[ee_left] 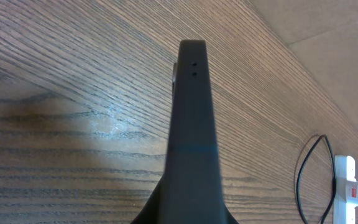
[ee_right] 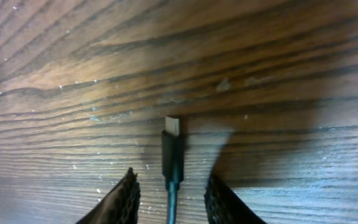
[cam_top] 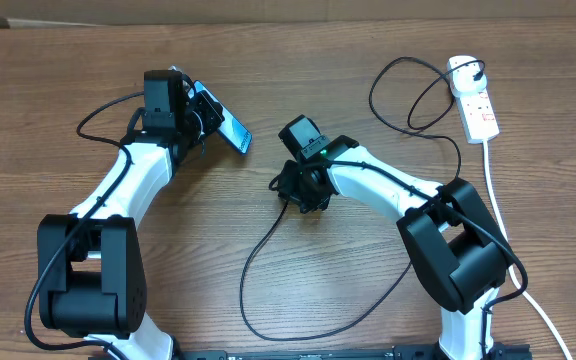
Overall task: Plug charger to phone and switch on socket
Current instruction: 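Lower the right gripper to the black cable's USB plug end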
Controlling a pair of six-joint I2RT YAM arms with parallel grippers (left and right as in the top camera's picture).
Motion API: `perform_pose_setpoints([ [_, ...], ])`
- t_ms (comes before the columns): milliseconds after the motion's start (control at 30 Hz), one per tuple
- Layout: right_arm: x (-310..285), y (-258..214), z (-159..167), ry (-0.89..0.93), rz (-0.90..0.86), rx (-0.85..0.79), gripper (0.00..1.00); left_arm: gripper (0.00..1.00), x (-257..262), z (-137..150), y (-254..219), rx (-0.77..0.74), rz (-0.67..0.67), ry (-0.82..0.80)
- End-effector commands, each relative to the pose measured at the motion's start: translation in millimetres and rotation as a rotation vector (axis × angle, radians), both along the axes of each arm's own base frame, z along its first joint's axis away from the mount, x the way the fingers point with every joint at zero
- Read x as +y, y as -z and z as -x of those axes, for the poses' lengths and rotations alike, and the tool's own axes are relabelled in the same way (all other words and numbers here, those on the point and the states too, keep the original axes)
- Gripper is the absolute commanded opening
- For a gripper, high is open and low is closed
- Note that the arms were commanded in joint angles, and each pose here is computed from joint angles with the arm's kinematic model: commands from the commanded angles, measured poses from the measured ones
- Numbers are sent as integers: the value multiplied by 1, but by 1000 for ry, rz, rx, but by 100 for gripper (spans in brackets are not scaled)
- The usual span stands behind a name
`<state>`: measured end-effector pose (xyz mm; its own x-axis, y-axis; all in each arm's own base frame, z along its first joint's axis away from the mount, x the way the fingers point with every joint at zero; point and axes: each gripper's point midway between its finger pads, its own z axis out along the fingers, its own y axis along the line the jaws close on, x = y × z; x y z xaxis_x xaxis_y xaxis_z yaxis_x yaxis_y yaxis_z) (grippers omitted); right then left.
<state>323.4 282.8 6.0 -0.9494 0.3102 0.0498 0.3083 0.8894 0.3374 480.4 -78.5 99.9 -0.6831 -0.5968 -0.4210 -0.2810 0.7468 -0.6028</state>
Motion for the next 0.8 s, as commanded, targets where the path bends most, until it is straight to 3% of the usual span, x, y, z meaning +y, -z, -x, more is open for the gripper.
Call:
perform_pose_setpoints([
  [0,-9,14,-3,39,6,39,31,4,-7,-1,-3,-5,22,15],
  [300,-14,14,-10,48,1,28,20,4,-7,-1,-3,-5,22,15],
  [767,-10,13,-7,35,-25,46,20,4,-7,-1,-3,-5,22,14],
])
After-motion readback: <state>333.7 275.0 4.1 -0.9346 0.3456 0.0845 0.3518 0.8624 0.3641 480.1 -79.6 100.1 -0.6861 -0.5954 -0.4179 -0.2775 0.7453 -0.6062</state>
